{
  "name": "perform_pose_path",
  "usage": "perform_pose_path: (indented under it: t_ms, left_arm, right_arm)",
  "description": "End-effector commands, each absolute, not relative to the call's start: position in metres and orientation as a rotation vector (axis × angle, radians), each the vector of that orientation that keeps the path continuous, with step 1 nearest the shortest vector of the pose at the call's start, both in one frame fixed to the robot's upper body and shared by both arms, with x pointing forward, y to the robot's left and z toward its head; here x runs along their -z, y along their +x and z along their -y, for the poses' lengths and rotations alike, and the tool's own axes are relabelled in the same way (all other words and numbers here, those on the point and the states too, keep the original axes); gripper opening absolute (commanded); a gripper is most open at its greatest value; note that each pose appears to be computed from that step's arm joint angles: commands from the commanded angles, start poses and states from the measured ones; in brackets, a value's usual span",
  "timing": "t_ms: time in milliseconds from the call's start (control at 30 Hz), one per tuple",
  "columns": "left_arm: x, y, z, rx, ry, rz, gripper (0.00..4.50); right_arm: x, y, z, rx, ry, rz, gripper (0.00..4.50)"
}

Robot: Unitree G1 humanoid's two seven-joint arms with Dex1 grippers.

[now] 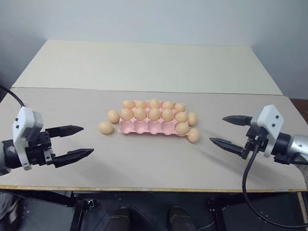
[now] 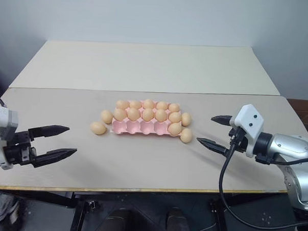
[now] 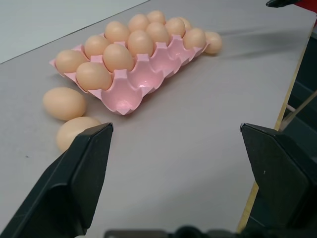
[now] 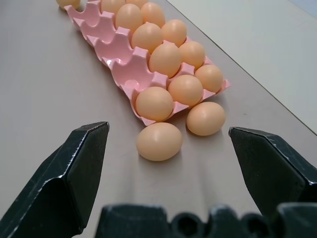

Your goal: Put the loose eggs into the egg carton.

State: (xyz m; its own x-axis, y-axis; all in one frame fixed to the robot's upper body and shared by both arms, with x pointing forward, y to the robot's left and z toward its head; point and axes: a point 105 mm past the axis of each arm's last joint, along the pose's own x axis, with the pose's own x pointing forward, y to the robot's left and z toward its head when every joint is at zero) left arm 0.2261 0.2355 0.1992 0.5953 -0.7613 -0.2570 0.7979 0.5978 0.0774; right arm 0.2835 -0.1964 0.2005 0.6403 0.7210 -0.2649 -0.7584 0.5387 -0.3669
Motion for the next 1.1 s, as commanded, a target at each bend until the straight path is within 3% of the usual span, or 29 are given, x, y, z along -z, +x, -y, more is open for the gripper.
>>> perform_pose_path:
  t_ms: [33, 233, 833, 933, 1067, 1100]
  left_arm:
    - [-0.210, 0.227, -0.234, 0.896, 0.198, -0.164, 4.49]
    - [-0.215, 0.222, -0.224, 0.943, 0.191, -0.145, 4.49]
    - [-0.223, 0.224, -0.224, 1.011, 0.218, -0.150, 4.49]
    - [-0.223, 0.225, -0.224, 1.016, 0.223, -0.149, 4.50]
    - [-0.223, 0.225, -0.224, 1.022, 0.224, -0.149, 4.50]
    - [-0.223, 0.225, -0.224, 1.022, 0.224, -0.149, 4.50]
  right_arm:
    - [-0.209, 0.288, 0.191, -0.877, -0.510, -0.045, 4.50]
    - [-0.199, 0.300, 0.183, -0.898, -0.560, -0.076, 4.50]
    - [-0.130, 0.347, 0.158, -0.923, -0.668, -0.222, 4.50]
    - [-0.129, 0.349, 0.161, -0.913, -0.651, -0.226, 3.90]
    - [-0.137, 0.343, 0.167, -0.896, -0.626, -0.215, 2.61]
    - [-0.140, 0.340, 0.170, -0.883, -0.623, -0.211, 2.53]
